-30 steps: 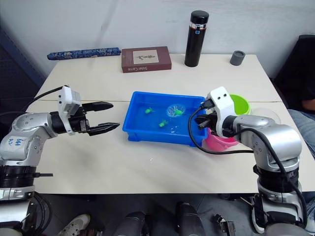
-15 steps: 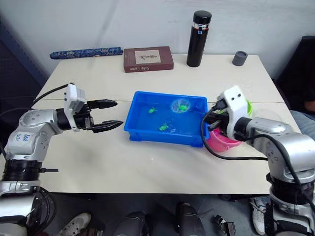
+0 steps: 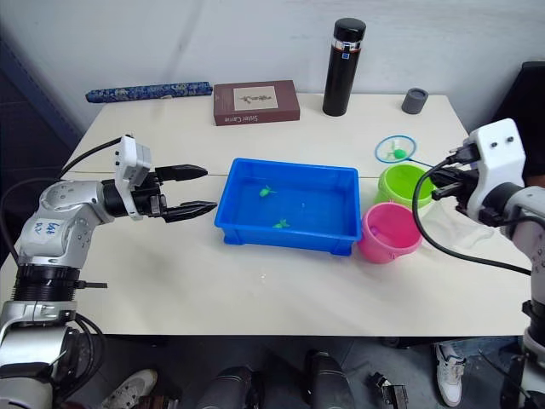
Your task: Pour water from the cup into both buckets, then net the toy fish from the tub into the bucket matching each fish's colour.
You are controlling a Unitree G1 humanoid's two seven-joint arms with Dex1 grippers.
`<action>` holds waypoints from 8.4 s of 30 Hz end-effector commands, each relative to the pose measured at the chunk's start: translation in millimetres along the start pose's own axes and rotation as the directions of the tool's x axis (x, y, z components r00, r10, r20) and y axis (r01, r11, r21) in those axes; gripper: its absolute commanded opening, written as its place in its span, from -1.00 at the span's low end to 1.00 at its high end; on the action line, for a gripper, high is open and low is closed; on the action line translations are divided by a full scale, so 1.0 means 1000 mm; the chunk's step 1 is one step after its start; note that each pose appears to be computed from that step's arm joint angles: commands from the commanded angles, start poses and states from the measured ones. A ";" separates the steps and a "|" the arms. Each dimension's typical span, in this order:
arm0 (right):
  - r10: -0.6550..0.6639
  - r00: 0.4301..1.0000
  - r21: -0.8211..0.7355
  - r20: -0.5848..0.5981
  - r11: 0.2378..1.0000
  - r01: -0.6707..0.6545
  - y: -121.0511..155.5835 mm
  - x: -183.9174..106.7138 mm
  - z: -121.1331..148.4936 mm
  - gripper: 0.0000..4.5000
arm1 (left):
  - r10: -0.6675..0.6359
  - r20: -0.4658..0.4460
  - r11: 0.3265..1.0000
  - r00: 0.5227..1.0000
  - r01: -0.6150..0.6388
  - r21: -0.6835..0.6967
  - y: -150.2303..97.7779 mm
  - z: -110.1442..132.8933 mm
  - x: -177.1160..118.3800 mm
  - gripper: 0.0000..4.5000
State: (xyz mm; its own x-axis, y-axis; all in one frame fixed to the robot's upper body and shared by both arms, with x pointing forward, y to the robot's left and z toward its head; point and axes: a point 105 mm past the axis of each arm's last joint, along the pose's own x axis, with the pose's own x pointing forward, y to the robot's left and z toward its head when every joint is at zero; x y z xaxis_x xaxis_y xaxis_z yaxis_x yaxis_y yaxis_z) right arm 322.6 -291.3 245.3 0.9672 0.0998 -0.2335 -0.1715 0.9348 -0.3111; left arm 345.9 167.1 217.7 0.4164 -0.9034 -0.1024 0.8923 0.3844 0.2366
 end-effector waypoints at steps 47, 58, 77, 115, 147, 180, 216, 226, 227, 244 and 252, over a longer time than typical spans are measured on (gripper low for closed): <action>0.480 0.876 -0.745 -0.052 0.565 -0.354 0.107 0.013 0.030 -1.00 | 0.121 -0.086 0.992 0.989 -0.124 -0.037 0.006 -0.014 -0.060 0.99; 0.573 0.791 -0.688 -0.216 0.486 -0.539 0.134 0.035 0.004 -1.00 | 0.183 -0.101 0.981 0.978 -0.189 -0.046 -0.013 -0.015 -0.073 0.99; 0.589 0.763 -0.239 -0.267 0.726 -0.645 0.156 0.047 -0.012 -1.00 | 0.246 -0.113 0.968 0.963 -0.250 -0.021 -0.016 -0.020 -0.070 0.99; 0.529 0.848 -0.016 -0.019 0.848 -0.529 0.154 0.055 0.023 -1.00 | 0.256 -0.143 0.967 0.956 -0.255 0.027 -0.003 -0.017 -0.068 0.99; 0.061 0.998 -0.021 0.015 0.998 -0.061 0.008 -0.005 0.009 -1.00 | -0.004 -0.037 0.997 0.999 0.007 0.075 0.019 0.003 0.008 0.99; -0.162 0.986 -0.886 -0.045 0.462 0.036 0.009 -0.012 -0.008 -1.00 | -0.049 -0.028 0.996 0.998 0.051 0.073 0.019 0.004 0.013 0.99; 0.565 0.806 -0.723 -0.175 0.482 -0.495 0.167 0.055 0.010 -1.00 | 0.224 -0.119 0.974 0.967 -0.227 -0.015 -0.010 -0.013 -0.079 0.99; 0.693 0.695 -0.676 -0.191 0.420 -0.605 0.236 0.061 0.006 -1.00 | 0.257 -0.132 0.965 0.957 -0.262 -0.026 -0.018 -0.014 -0.087 0.99; 0.699 0.689 -0.675 -0.192 0.416 -0.610 0.239 0.060 0.005 -1.00 | 0.257 -0.132 0.965 0.957 -0.263 -0.026 -0.018 -0.014 -0.087 0.99; 0.774 0.627 -0.321 -0.093 0.573 -0.754 0.261 0.050 0.014 -1.00 | 0.241 -0.129 0.969 0.962 -0.246 -0.024 -0.017 -0.012 -0.080 0.99; 0.723 0.686 -0.258 -0.085 0.649 -0.716 0.239 0.058 0.017 -1.00 | 0.237 -0.128 0.970 0.963 -0.241 -0.024 -0.017 -0.011 -0.079 0.99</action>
State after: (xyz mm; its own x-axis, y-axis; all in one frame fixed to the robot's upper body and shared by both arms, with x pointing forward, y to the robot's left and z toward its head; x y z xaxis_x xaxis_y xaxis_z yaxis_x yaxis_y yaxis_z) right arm 339.6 -55.8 156.9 0.5064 0.6984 -0.5059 -0.8614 0.4366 -0.2595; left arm 300.8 236.8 199.2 0.6402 -0.7458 -0.1844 0.7676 0.6116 0.1916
